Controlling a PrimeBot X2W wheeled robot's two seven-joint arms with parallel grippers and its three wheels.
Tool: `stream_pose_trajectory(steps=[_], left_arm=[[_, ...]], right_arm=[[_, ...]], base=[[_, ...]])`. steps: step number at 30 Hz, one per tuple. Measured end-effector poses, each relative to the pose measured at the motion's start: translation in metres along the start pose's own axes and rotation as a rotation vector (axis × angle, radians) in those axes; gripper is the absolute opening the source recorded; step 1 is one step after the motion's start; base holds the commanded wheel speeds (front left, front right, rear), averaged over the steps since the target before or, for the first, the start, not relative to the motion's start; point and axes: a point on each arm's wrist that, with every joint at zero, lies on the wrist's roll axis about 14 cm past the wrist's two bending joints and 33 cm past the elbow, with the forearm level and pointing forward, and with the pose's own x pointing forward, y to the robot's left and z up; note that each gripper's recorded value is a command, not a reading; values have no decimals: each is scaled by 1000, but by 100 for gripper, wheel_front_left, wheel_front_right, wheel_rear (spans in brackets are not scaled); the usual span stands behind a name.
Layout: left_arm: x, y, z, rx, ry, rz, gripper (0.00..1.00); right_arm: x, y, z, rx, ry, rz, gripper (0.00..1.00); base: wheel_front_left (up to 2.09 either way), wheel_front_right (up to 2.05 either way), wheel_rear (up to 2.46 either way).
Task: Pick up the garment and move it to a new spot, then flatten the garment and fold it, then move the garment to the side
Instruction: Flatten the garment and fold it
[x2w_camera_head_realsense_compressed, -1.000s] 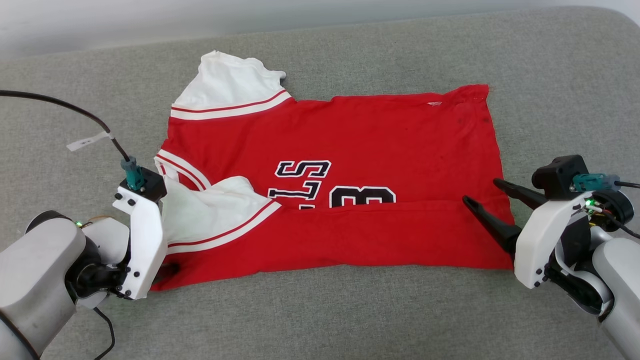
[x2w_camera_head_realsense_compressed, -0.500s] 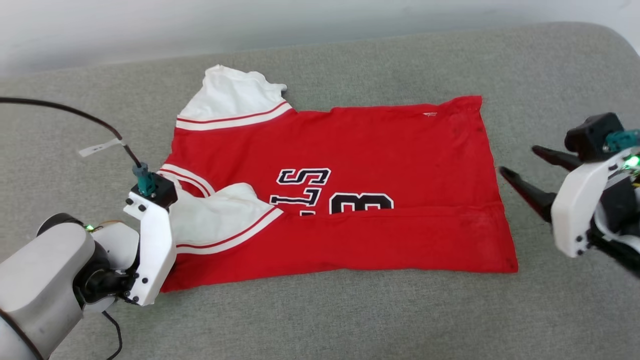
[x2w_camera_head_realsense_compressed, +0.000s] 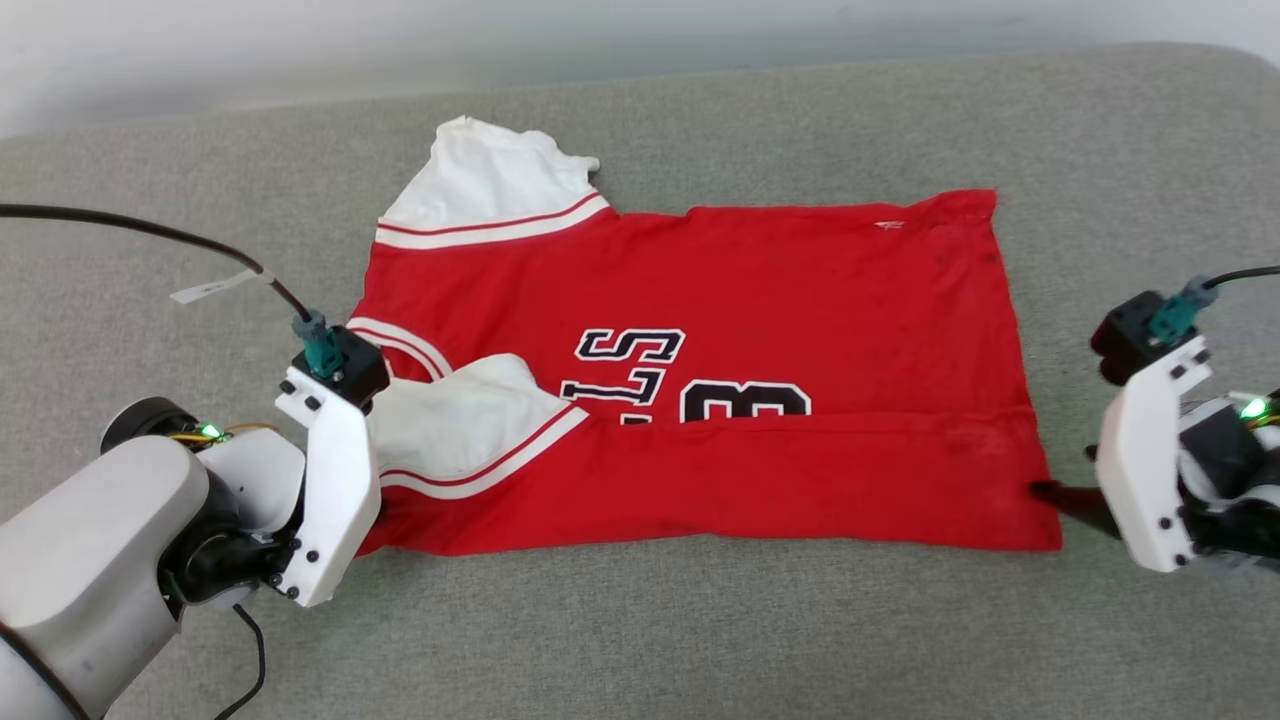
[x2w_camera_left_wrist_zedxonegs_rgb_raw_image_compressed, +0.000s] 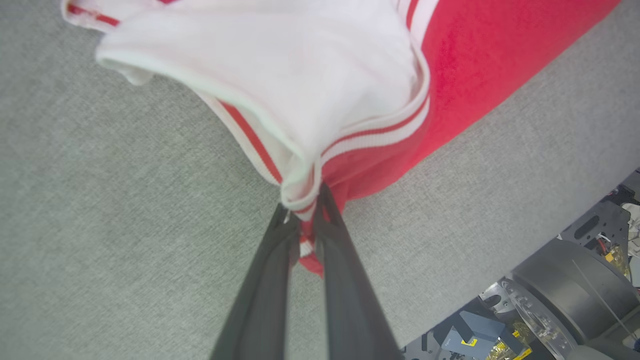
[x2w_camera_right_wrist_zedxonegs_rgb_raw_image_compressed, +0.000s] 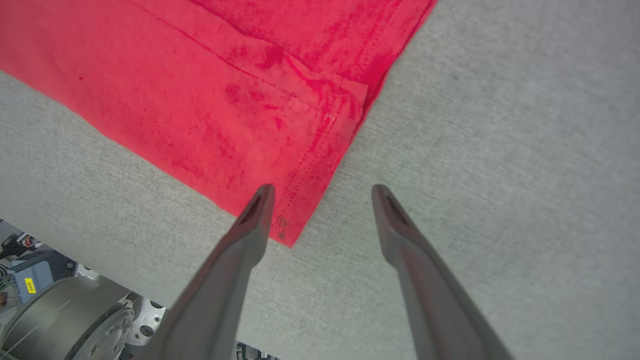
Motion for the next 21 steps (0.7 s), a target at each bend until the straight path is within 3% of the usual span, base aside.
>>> stream_pose_trajectory(steps=[6,12,13,14,21], left_arm=[[8,3,-5,-13,11,-8,0],[13,9,-12,-34,24,-5,0],[13,9,-12,-35,25,-4,0],[13,9,-12,-36,23,-3,0],[7,1,-9,-44,-7,-11,0]], right_arm=[[38,21,-14,75,55,72,100],[56,29,-22,66,83,85,100],[56,29,-22,66,80,85,90],[56,29,-21,67,69,86,0],[40,31,-5,36,-38,75,0]], base=[[0,0,0],[0,0,0],[0,0,0],[0,0,0],[0,0,0]])
